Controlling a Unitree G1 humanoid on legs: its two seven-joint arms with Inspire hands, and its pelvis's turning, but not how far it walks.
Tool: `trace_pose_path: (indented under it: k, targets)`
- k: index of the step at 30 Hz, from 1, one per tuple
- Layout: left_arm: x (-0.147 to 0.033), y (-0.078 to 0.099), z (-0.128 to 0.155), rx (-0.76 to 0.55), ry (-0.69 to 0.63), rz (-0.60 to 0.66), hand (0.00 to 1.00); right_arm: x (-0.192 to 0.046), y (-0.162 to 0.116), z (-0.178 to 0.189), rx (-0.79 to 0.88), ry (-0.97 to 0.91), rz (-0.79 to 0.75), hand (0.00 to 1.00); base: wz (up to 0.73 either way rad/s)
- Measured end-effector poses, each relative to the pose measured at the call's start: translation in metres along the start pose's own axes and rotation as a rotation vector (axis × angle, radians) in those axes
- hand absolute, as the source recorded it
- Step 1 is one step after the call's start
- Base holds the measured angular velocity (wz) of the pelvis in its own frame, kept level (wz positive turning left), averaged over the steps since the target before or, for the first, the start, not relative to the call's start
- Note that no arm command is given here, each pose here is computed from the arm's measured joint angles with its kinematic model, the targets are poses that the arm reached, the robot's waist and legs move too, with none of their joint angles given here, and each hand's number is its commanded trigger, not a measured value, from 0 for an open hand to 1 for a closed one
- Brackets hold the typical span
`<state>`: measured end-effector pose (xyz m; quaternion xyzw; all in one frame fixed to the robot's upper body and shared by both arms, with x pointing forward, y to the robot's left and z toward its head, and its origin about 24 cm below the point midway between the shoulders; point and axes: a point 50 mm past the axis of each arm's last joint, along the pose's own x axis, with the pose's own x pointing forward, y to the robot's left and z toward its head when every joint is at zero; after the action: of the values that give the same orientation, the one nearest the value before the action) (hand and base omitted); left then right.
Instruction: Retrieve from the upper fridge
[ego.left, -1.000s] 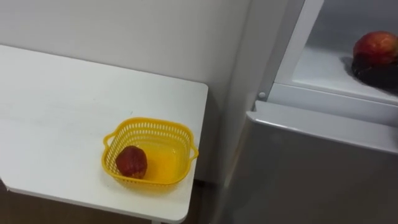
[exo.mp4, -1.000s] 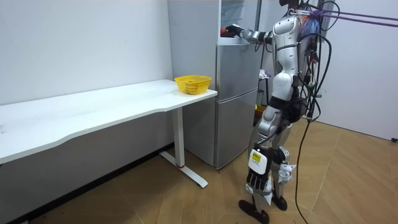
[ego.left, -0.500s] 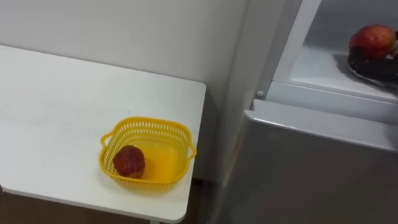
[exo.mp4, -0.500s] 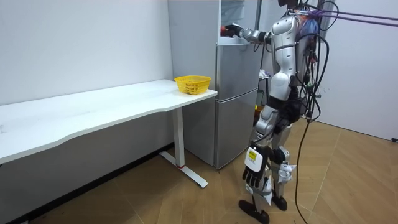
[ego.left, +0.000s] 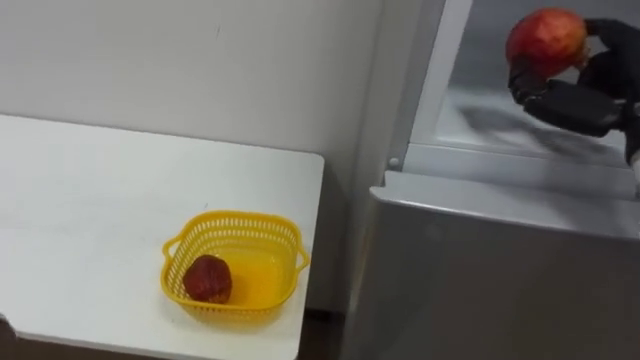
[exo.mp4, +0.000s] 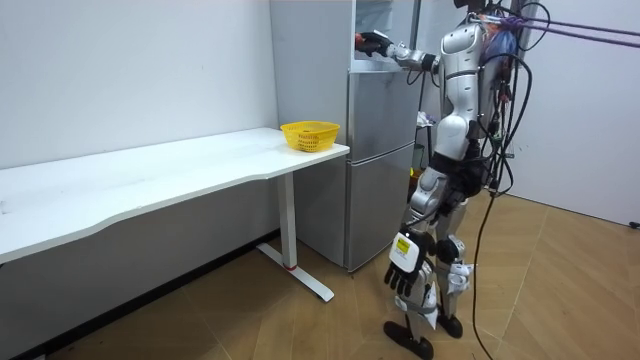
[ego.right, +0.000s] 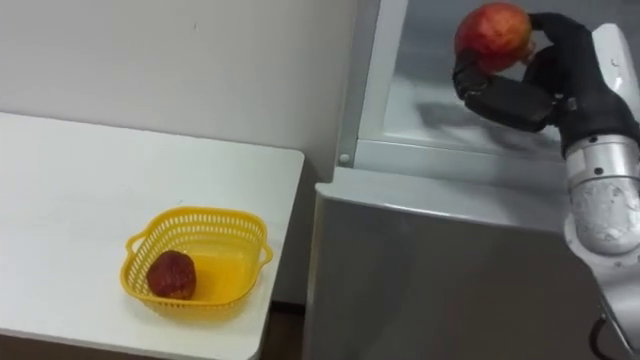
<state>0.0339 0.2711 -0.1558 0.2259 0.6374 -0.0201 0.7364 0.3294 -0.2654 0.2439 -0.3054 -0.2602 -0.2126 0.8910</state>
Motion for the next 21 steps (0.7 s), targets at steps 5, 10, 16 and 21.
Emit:
trace_pose_path:
  k: [5, 10, 16, 21]
  targets:
    - [0.000, -0.006, -0.005, -0.017, 0.020, -0.006, 0.00, -0.017, -0.004, 0.004, 0.035, -0.041, -0.060, 1.00, -0.21]
    - [0.000, -0.003, -0.001, -0.032, 0.000, 0.004, 0.00, -0.040, 0.003, 0.016, 0.046, -0.105, -0.084, 1.00, -0.10]
    - [0.001, -0.004, -0.005, -0.053, 0.008, 0.002, 0.00, -0.050, 0.003, 0.042, 0.009, -0.248, -0.107, 1.00, -0.06]
    - [0.001, -0.008, -0.004, -0.057, 0.008, -0.010, 0.00, -0.070, 0.005, 0.068, -0.005, -0.373, -0.086, 1.00, -0.06]
